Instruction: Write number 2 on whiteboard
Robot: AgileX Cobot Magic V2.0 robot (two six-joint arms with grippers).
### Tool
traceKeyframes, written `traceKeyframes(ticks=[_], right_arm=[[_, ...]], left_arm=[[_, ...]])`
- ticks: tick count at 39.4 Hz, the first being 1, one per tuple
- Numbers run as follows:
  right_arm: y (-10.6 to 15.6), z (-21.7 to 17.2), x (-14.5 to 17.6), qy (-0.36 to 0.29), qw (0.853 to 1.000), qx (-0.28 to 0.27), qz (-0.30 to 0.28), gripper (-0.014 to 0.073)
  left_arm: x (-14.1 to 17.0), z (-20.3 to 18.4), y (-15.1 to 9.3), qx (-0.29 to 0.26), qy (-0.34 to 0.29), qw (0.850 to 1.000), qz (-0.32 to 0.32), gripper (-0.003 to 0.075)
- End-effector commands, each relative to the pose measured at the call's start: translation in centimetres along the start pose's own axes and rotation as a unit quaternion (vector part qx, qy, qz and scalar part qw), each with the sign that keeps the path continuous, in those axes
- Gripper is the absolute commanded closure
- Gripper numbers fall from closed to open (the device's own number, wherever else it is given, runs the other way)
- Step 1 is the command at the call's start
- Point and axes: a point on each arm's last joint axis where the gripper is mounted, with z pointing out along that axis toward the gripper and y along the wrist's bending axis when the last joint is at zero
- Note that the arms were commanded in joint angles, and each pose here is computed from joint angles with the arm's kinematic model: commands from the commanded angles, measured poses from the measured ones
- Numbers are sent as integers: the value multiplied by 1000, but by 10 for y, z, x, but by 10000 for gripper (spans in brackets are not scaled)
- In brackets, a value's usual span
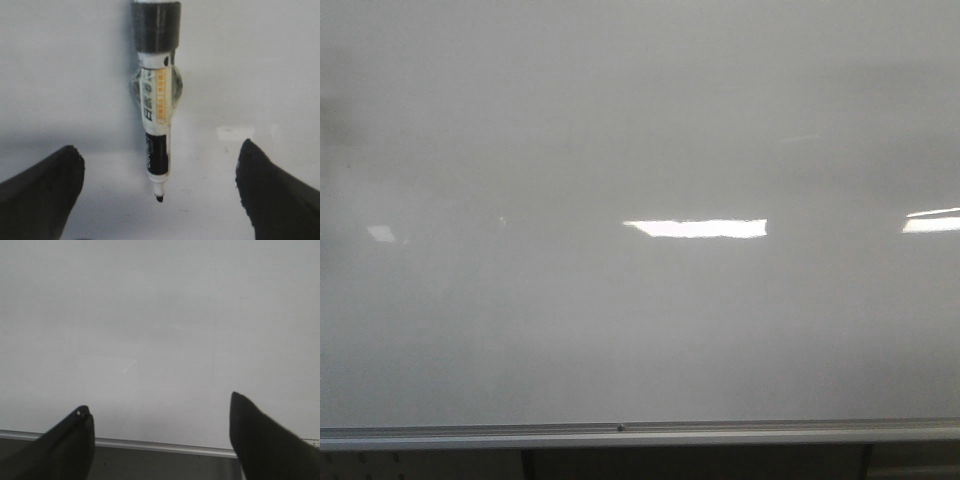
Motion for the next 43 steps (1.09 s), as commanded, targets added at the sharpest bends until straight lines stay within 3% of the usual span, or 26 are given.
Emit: traceKeyframes(ticks=[1, 8, 28, 43], right_arm=[[0, -6, -16, -53, 999, 1, -2, 16], [0, -6, -16, -53, 999, 1, -2, 16], [0, -6, -16, -53, 999, 1, -2, 16], [0, -6, -16, -53, 999, 1, -2, 16]], left_arm=[[-22, -3, -3, 2, -64, 998, -4, 124], [-23, 11, -3, 1, -57, 998, -4, 141], [-20, 26, -3, 3, -24, 1000, -4, 388], [-21, 27, -3, 2, -31, 1000, -2, 656]])
